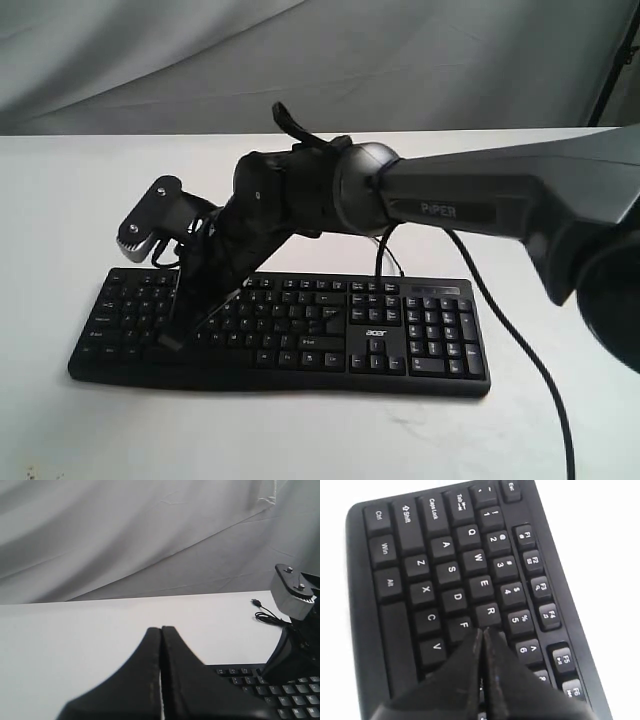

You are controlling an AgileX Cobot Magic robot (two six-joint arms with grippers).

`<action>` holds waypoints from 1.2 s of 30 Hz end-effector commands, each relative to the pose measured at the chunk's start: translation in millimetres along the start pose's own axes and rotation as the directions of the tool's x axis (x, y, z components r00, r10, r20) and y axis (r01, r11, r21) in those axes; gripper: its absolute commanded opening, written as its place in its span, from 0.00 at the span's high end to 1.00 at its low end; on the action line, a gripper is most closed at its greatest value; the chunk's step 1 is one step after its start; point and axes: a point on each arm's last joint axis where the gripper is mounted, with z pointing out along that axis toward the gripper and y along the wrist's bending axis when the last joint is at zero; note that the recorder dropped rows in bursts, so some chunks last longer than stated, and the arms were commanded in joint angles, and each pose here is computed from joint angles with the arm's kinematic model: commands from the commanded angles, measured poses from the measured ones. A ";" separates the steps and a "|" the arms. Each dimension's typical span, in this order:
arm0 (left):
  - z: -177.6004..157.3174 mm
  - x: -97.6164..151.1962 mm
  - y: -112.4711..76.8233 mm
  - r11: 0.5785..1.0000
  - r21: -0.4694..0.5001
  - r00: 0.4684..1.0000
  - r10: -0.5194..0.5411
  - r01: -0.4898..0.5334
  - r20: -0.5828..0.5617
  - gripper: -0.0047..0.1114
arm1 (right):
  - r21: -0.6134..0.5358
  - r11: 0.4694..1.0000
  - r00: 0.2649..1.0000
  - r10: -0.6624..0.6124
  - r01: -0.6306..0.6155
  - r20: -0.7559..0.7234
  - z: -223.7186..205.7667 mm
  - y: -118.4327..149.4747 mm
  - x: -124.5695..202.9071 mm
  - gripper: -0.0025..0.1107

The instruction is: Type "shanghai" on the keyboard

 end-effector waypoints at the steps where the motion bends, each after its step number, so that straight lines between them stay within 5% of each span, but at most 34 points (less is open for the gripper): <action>1: -0.1 -0.1 -0.4 1.000 0.007 1.000 -0.002 0.002 0.007 0.96 | 0.004 1.000 0.999 0.024 -0.023 -0.029 -1.6 -6.0 9.8 0.98; 29: -0.1 -0.1 -0.4 1.000 0.007 1.000 -0.002 0.002 0.007 0.96 | -0.014 0.998 0.997 0.054 -0.054 -0.057 13.3 -2.0 22.7 0.98; 36: -0.1 -0.1 -0.4 1.000 0.007 1.000 -0.002 0.002 0.007 0.96 | 0.018 1.000 0.999 -0.026 0.025 0.039 -0.2 1.3 -15.3 0.98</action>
